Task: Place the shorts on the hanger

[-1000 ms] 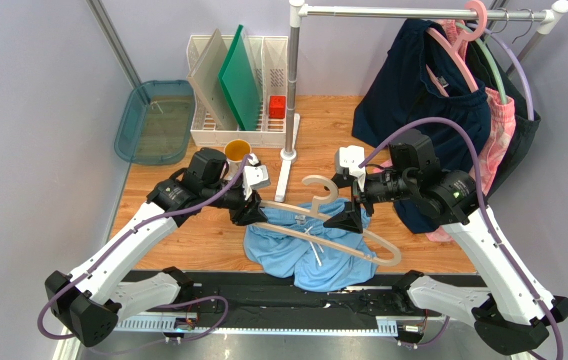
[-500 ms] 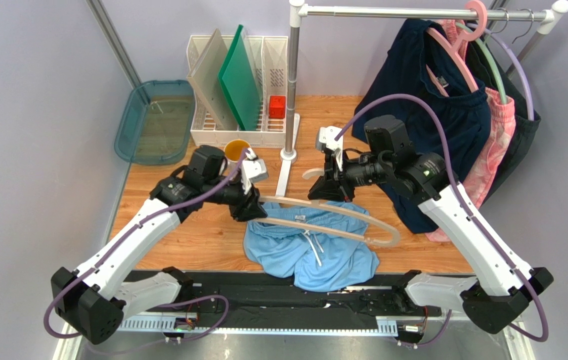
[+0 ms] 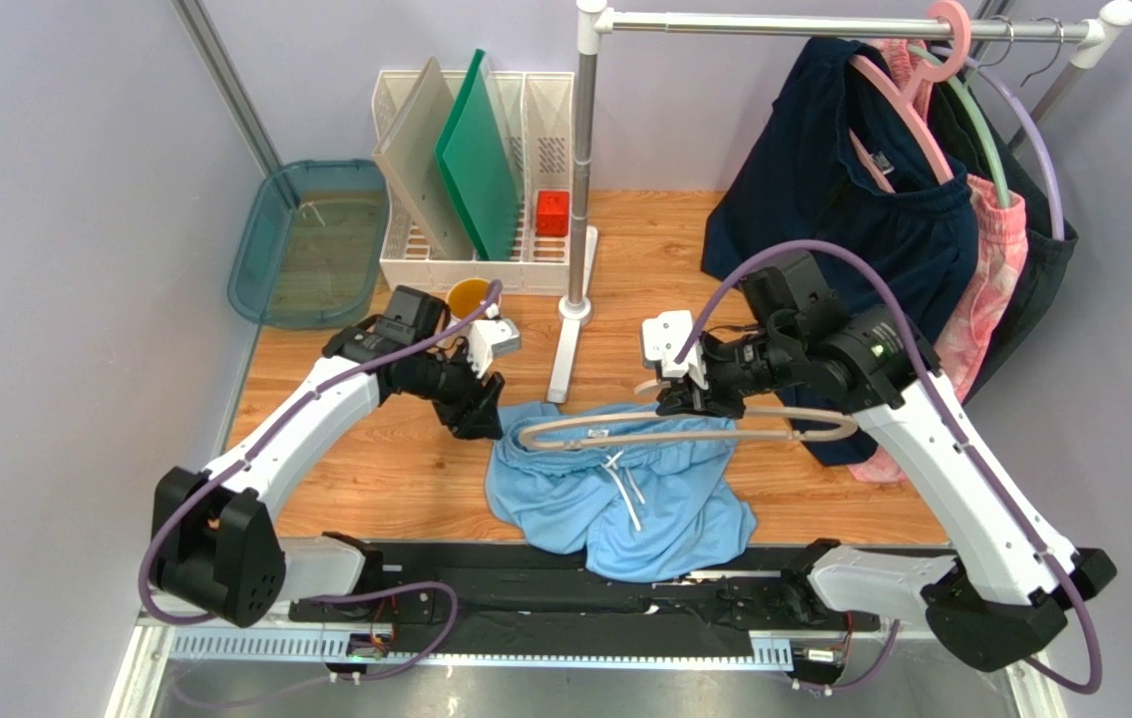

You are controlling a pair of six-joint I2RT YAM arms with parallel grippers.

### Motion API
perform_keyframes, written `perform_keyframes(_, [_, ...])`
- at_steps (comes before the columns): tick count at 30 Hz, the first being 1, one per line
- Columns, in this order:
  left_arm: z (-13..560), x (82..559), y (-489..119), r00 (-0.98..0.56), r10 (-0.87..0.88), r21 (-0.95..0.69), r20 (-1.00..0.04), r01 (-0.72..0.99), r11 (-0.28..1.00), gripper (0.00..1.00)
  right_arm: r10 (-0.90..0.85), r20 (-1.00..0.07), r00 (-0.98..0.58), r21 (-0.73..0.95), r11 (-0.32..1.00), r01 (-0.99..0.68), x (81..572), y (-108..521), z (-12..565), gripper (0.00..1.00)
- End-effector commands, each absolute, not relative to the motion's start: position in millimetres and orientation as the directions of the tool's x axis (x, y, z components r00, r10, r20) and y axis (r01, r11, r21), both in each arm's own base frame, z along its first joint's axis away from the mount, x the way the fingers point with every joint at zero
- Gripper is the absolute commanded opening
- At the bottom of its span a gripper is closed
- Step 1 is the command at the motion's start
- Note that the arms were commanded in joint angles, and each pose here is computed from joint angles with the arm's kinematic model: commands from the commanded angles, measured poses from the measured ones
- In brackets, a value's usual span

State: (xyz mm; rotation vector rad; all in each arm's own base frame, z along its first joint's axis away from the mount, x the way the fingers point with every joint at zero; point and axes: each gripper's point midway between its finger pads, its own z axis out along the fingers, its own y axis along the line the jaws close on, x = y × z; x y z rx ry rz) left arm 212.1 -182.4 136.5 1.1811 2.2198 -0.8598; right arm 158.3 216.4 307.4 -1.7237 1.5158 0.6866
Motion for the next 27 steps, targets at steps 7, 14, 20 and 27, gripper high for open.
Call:
perform_keyframes(7, [102,229,-200,-0.562,0.594,-0.275,-0.575,0.817,0.507,0.53,-0.664,-0.675,0.322,-0.299,-0.153,-0.942,187,215,286,0.00])
perform_keyframes(14, [90,237,-207,-0.608,0.583,-0.289,-0.539,0.784,0.549,0.53,-0.669,-0.670,0.323,-0.330,-0.121,-0.936,198,217,284,0.00])
perform_keyframes(20, [81,240,-213,-0.646,0.576,-0.326,-0.500,0.757,0.566,0.53,-0.669,-0.671,0.318,-0.336,-0.107,-0.936,212,225,273,0.00])
perform_keyframes(27, [88,242,-215,-0.647,0.580,-0.329,-0.495,0.758,0.564,0.24,-0.658,-0.695,0.290,-0.286,-0.117,-0.951,214,236,265,0.00])
